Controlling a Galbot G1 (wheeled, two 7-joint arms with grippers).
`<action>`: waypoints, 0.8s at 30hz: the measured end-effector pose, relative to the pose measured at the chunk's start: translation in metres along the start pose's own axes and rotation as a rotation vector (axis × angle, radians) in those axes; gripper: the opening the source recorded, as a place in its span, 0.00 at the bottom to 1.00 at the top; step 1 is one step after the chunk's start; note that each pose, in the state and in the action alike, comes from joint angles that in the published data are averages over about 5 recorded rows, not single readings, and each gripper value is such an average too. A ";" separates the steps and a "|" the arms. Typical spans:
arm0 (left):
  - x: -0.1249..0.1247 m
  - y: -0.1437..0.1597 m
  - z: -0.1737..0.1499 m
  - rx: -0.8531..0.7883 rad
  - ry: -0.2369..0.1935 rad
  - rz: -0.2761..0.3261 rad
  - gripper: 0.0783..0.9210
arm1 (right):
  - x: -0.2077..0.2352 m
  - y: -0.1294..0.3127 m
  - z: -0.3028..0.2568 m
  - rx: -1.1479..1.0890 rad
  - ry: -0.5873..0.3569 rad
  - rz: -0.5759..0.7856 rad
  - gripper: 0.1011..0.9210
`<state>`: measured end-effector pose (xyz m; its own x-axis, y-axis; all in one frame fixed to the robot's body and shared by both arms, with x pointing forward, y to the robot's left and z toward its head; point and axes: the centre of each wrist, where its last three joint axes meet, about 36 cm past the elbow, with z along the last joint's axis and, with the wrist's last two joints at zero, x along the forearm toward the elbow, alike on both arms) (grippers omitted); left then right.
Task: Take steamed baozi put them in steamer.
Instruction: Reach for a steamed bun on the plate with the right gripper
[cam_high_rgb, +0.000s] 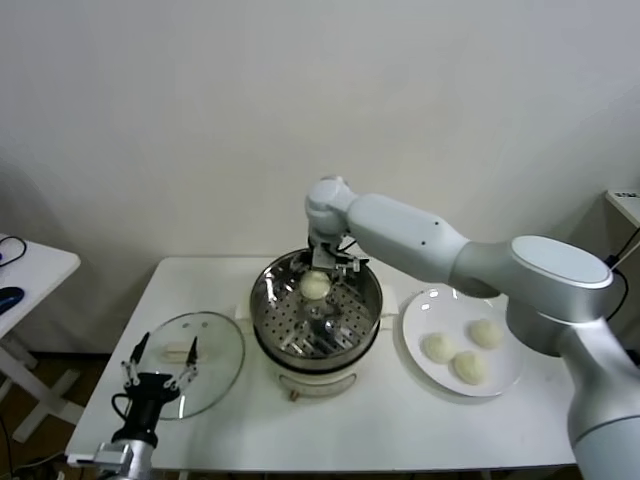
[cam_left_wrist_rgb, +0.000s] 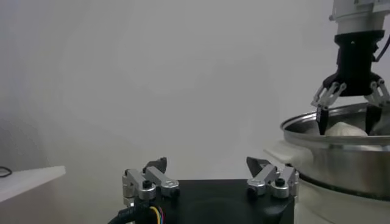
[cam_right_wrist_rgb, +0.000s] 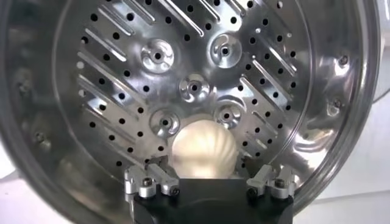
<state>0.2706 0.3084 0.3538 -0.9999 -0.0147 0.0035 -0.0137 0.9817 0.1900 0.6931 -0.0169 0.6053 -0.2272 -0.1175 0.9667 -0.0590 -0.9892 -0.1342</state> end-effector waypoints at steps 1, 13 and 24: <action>0.000 0.000 0.000 0.000 0.000 -0.001 0.88 | 0.005 0.002 0.001 0.001 0.002 0.000 0.88; -0.004 0.002 -0.001 -0.008 0.000 0.000 0.88 | 0.101 0.088 0.017 -0.303 -0.030 0.030 0.88; -0.008 -0.001 -0.005 -0.004 -0.003 0.006 0.88 | 0.121 0.242 0.017 -0.870 -0.094 0.057 0.88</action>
<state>0.2784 0.3067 0.3583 -1.0000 -0.0085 0.0011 -0.0082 0.9811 0.1935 0.6681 -0.2716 0.6935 -0.1731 -0.2092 0.9624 -0.7794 -0.5684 -0.2638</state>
